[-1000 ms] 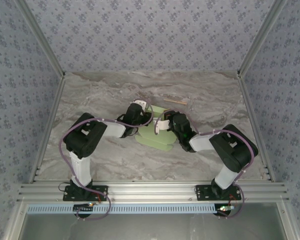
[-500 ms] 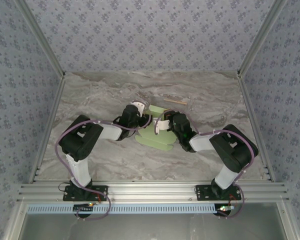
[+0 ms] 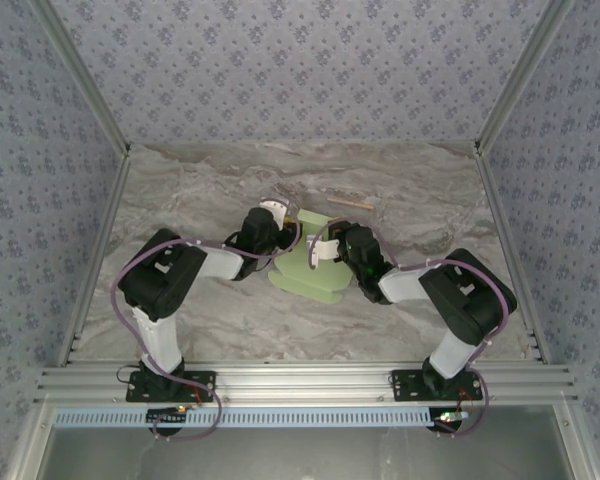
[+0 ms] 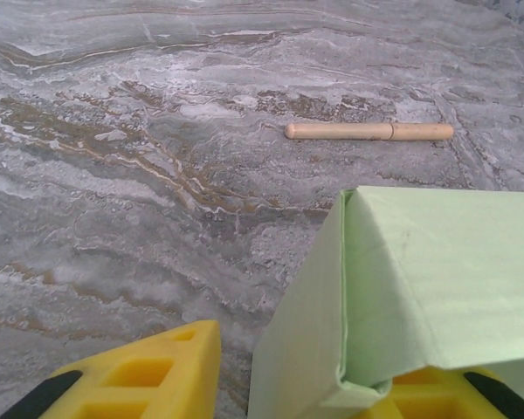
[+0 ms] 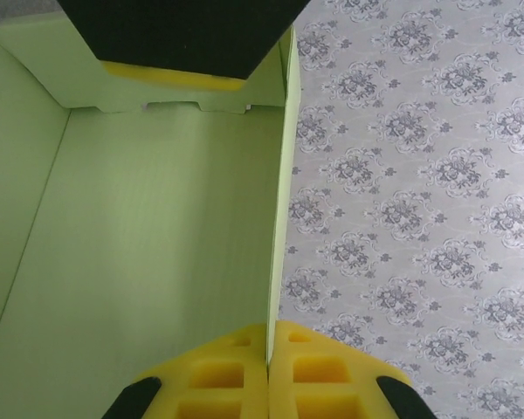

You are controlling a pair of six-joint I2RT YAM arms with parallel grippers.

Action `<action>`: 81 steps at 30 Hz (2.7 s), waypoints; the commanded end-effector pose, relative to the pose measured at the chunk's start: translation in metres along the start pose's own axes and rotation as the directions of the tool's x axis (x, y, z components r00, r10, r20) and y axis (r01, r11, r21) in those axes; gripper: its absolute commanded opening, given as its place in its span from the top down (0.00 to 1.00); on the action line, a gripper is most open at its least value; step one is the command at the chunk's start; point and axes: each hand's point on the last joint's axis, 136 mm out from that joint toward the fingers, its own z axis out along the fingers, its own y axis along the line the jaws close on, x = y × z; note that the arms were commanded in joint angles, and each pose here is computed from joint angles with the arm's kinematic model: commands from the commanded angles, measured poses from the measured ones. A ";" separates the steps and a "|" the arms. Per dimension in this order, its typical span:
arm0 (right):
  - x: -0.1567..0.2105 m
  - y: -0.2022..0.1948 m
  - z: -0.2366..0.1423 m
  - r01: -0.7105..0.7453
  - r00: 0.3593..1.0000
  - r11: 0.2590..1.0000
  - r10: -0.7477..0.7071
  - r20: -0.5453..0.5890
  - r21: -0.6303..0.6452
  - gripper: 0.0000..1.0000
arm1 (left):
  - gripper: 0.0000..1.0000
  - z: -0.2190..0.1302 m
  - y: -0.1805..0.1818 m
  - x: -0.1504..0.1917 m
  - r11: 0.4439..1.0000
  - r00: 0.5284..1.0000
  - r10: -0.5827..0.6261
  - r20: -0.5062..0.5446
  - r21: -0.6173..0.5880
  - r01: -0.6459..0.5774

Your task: Fold the paper box

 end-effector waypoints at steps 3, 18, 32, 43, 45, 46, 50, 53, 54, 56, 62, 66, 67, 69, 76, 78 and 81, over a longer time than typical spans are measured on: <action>-0.002 0.023 -0.003 0.024 1.000 0.995 -0.023 0.014 -0.093 1.00 | 0.68 0.003 0.014 -0.025 0.993 0.985 -0.096 0.140 -0.056 0.105; -0.003 0.023 -0.003 0.022 1.000 0.995 -0.021 0.015 -0.094 1.00 | 0.69 -0.001 0.040 -0.016 0.938 0.983 -0.119 0.143 -0.307 0.159; 0.000 0.019 -0.001 0.012 1.000 0.996 -0.012 0.007 -0.087 1.00 | 0.50 -0.002 -0.003 -0.007 0.999 0.999 -0.003 0.052 0.044 0.001; 0.001 0.019 -0.001 0.012 1.000 0.996 -0.012 0.000 -0.086 1.00 | 0.56 0.004 0.000 0.003 0.996 1.000 0.017 0.020 0.090 -0.019; 0.001 0.020 -0.001 0.014 1.000 0.996 -0.014 0.002 -0.089 1.00 | 0.57 0.004 0.006 0.005 0.998 1.000 0.013 0.018 0.053 -0.014; 0.001 0.020 -0.001 0.014 1.000 0.996 -0.013 0.002 -0.090 1.00 | 0.57 0.004 0.010 0.006 1.000 1.000 0.014 0.018 0.021 -0.014; 0.000 0.020 -0.002 0.014 1.000 0.996 -0.014 0.003 -0.089 1.00 | 0.61 0.002 0.037 0.008 0.989 0.998 -0.044 0.037 -0.137 0.049; -0.002 0.020 -0.002 0.014 1.000 0.996 -0.013 0.007 -0.089 1.00 | 0.63 0.002 0.045 0.004 0.973 0.992 -0.102 0.070 -0.199 0.114; -0.002 0.021 -0.002 0.014 1.000 0.996 -0.013 0.007 -0.091 1.00 | 0.63 0.002 0.046 0.003 0.967 0.990 -0.113 0.083 -0.220 0.129; -0.004 0.020 -0.003 0.014 1.000 0.996 -0.013 0.012 -0.089 1.00 | 0.64 0.003 0.046 -0.001 0.951 0.986 -0.128 0.109 -0.267 0.153; -0.009 0.021 -0.006 0.007 1.000 0.995 -0.004 0.030 -0.096 1.00 | 0.68 0.004 0.054 -0.008 0.894 0.969 -0.164 0.184 -0.389 0.225; -0.011 0.020 -0.008 -0.009 0.999 0.995 0.013 0.042 -0.098 1.00 | 0.69 0.004 0.061 -0.006 0.858 0.955 -0.209 0.212 -0.428 0.283; -0.011 0.019 -0.008 -0.008 0.999 0.995 0.013 0.043 -0.096 1.00 | 0.70 0.002 0.063 -0.005 0.849 0.953 -0.212 0.217 -0.443 0.289; -0.011 0.018 -0.009 -0.011 0.999 0.996 0.015 0.042 -0.093 1.00 | 0.71 0.000 0.066 -0.003 0.833 0.950 -0.218 0.221 -0.465 0.300; -0.009 0.017 -0.008 -0.018 0.999 0.995 0.022 0.037 -0.094 1.00 | 0.71 0.003 0.053 -0.009 0.857 0.949 -0.216 0.228 -0.422 0.296; -0.008 0.017 -0.008 -0.019 0.999 0.995 0.022 0.033 -0.093 1.00 | 0.69 0.007 0.043 -0.012 0.884 0.953 -0.208 0.221 -0.375 0.280; -0.006 0.015 -0.007 -0.021 0.999 0.996 0.023 0.026 -0.088 1.00 | 0.61 0.012 0.031 -0.016 0.920 0.965 -0.179 0.193 -0.314 0.234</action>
